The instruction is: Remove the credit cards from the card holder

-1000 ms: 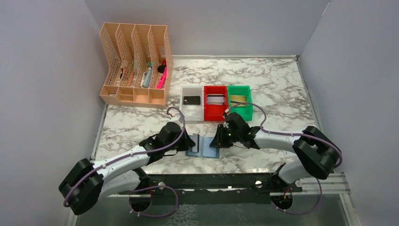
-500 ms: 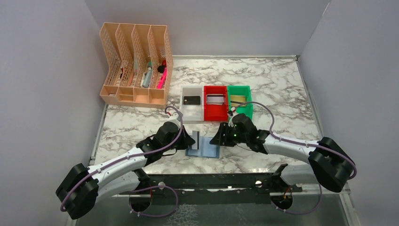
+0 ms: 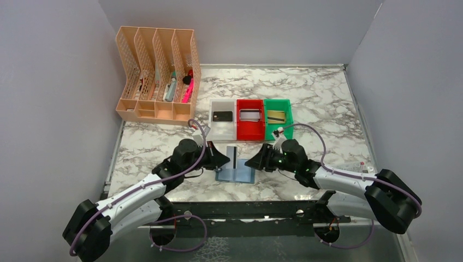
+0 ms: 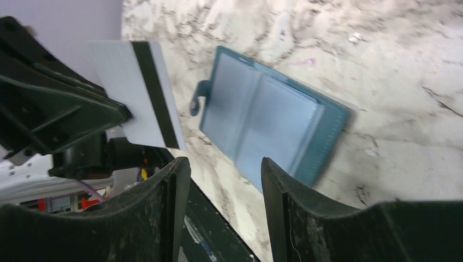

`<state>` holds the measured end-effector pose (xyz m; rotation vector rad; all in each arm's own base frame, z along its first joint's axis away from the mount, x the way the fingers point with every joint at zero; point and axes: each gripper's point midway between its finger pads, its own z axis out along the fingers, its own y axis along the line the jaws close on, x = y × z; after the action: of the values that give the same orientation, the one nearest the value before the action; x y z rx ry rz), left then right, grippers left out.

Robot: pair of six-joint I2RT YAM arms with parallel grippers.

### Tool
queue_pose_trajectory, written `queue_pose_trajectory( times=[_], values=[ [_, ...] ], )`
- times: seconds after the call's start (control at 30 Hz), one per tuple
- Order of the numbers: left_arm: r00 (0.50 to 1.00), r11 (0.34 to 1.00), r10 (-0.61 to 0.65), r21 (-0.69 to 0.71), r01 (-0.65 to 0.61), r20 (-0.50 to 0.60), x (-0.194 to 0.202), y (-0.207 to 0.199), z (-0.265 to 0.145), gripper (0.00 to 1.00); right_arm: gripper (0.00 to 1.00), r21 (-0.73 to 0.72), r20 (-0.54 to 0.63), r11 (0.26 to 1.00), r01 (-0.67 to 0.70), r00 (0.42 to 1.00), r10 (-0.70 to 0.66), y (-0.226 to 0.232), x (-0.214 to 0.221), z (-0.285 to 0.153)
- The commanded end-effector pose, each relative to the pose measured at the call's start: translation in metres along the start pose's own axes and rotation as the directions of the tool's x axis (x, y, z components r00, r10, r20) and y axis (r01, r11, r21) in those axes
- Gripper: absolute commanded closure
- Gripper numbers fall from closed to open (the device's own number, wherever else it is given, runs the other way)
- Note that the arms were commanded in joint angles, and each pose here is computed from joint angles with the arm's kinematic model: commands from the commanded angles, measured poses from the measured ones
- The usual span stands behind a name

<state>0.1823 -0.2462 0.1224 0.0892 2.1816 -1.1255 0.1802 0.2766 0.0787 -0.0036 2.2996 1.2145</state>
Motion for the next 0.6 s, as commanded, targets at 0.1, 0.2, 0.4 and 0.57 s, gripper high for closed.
queue_pose_trajectory(
  times=[0.1, 0.2, 0.4, 0.57],
  values=[
    [0.999, 0.963, -0.036, 0.266, 0.032, 0.009, -0.003, -0.045, -0.007, 1.00, 0.45, -0.229, 0.051, 0.971, 0.062, 0.997, -0.051, 0.051, -0.016, -0.009],
    [1.000, 0.954, -0.019, 0.299, 0.013, 0.016, -0.006, -0.053, -0.011, 1.00, 0.46, -0.271, 0.057, 0.960, 0.070, 0.997, -0.056, 0.058, -0.017, -0.012],
    [1.000, 0.931, 0.005, 0.365, -0.010, 0.014, -0.007, -0.067, -0.018, 1.00, 0.50, -0.361, 0.039, 0.930, 0.070, 0.997, -0.060, 0.073, -0.014, -0.017],
    [0.999, 0.915, 0.032, 0.402, -0.030, 0.002, -0.007, -0.076, -0.020, 1.00, 0.57, -0.453, 0.038, 0.890, 0.056, 0.998, -0.044, 0.083, -0.017, -0.025]
  ],
)
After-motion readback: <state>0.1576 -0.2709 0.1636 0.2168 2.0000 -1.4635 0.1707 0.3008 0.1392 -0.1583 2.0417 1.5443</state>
